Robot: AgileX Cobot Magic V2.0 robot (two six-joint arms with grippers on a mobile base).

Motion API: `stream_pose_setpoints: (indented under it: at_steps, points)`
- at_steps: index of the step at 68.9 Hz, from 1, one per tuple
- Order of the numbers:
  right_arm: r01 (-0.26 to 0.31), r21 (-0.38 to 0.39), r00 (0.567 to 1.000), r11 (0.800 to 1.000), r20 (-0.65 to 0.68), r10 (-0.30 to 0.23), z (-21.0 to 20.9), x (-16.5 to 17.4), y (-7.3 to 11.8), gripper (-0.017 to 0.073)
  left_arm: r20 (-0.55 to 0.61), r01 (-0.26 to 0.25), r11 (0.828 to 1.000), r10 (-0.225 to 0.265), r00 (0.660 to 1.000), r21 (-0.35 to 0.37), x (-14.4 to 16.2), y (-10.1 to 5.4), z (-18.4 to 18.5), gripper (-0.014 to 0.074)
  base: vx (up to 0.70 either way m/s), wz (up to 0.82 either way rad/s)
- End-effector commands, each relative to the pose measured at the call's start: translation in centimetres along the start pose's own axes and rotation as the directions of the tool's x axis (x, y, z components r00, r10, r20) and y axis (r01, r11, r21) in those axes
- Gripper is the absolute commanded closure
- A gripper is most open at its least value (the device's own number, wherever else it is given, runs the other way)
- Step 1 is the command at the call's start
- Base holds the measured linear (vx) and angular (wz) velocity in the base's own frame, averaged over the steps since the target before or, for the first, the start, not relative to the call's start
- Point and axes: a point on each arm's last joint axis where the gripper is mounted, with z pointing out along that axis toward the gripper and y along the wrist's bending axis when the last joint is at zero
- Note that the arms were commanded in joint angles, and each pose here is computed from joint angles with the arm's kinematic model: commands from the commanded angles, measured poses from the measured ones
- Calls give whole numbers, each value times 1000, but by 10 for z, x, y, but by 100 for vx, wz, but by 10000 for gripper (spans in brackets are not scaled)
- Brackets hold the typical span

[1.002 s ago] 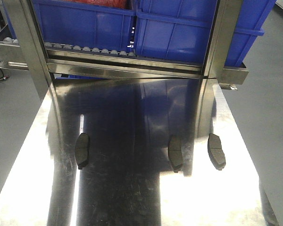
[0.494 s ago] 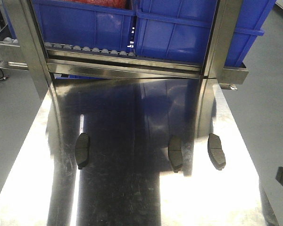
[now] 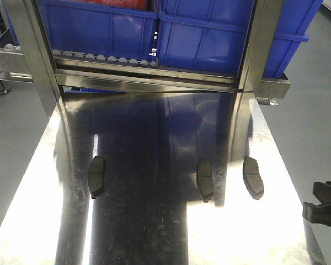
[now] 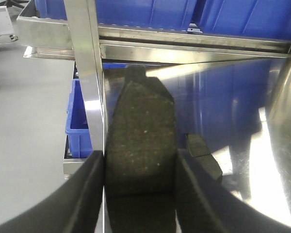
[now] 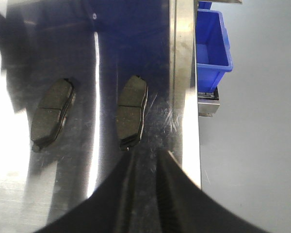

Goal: Move and align brake pads A on conveyor
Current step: 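Move the right gripper over the brake pad nearest it, then grasp the outermost brake pad with the right gripper and lift it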

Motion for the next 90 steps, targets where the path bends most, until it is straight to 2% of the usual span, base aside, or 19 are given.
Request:
stream_pose_setpoints:
  at_steps: [1,11,19,21,28,37,41,46,59,69,84,90]
  points:
    - [16,13,996,1000,86,-17,-4,-16,-1,270,113,8,1000,-10,993,10,-17,-1,-3,599,0,0]
    - [14,13,996,1000,87,-15,-4,-16,-1,93,113,8,1000,-10,993,10,-17,-1,-3,599,0,0]
    - [41,23,995,999,91,-43,-4,-16,-2,36,113,8,1000,-10,993,10,-17,-1,-3,599,0,0]
    - [43,26,994,999,97,-45,-4,-17,-2,33,113,8,1000,-10,993,10,-17,-1,-3,599,0,0]
    - [-9,7,996,1000,91,8,-4,-16,0,34,113,8,1000,-10,993,10,-17,-1,-3,599,0,0]
    - [13,1,998,1000,55,-13,-4,-24,1,34,113,8,1000,-10,993,10,-17,-1,-3,599,0,0]
    - [35,1,999,999,34,-35,-4,-35,1,34,113,8,1000,-10,993,10,-17,-1,-3,599,0,0]
    - [37,-7,999,999,3,-37,-3,-51,3,34,113,8,1000,-10,993,10,-17,-1,-3,599,0,0]
    - [3,-32,990,999,-142,-7,23,-92,6,34,113,8,1000,-10,993,10,-17,-1,-3,599,0,0]
    - [-31,-57,945,998,-326,11,57,-107,8,34,113,8,1000,-10,993,10,-17,-1,-3,599,0,0]
    - [-63,-52,897,997,-442,33,98,-119,7,34,113,8,1000,-10,993,10,-17,-1,-3,599,0,0]
    - [-35,-66,876,997,-482,-1,112,-123,13,34,113,8,1000,-10,993,10,-17,-1,-3,599,0,0]
